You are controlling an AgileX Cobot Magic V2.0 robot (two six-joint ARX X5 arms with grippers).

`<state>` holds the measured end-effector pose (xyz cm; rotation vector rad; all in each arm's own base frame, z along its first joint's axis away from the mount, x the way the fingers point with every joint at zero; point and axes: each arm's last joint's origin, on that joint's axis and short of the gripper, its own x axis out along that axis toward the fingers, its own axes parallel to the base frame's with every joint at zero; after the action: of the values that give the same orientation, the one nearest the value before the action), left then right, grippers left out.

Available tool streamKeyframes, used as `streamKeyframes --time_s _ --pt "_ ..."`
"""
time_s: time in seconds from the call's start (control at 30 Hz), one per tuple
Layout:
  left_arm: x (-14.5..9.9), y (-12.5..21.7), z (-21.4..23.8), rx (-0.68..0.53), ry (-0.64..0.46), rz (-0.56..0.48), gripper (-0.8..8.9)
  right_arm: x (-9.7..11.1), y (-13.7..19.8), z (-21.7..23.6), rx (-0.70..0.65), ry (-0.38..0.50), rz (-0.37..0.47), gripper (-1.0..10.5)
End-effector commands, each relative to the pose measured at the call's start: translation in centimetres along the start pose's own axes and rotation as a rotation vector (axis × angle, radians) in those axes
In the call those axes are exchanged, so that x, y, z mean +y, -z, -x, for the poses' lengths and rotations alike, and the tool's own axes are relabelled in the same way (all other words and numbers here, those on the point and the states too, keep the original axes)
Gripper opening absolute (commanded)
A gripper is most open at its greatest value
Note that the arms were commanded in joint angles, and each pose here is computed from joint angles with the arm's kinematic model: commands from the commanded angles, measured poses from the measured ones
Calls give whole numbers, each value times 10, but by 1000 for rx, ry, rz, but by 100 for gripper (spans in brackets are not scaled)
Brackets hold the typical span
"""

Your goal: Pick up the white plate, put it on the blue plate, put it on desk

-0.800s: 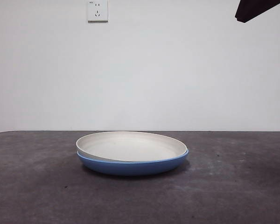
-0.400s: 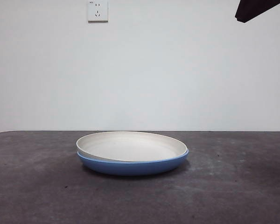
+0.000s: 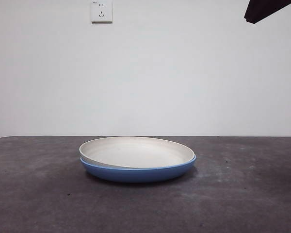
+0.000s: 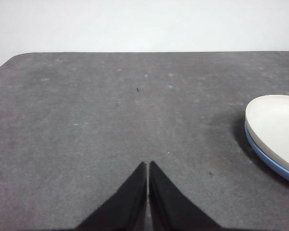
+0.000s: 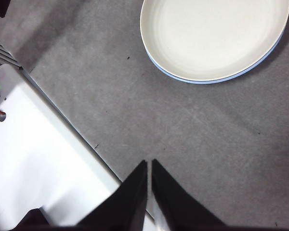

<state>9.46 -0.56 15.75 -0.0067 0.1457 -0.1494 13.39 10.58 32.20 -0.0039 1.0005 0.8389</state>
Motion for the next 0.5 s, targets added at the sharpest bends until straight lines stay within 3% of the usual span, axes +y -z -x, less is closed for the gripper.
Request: streamKeyframes --time_s 0.03,0.33,0.5 --pt "0 7 -2 26 -1 12 10 3 -4 2 -16 -7 24 8" --pt "0 7 -2 25 -1 12 10 2 -4 3 -24 -2 40 8" --pt "0 7 -2 26 -1 12 10 -8 -8 23 -195 105 119 8"
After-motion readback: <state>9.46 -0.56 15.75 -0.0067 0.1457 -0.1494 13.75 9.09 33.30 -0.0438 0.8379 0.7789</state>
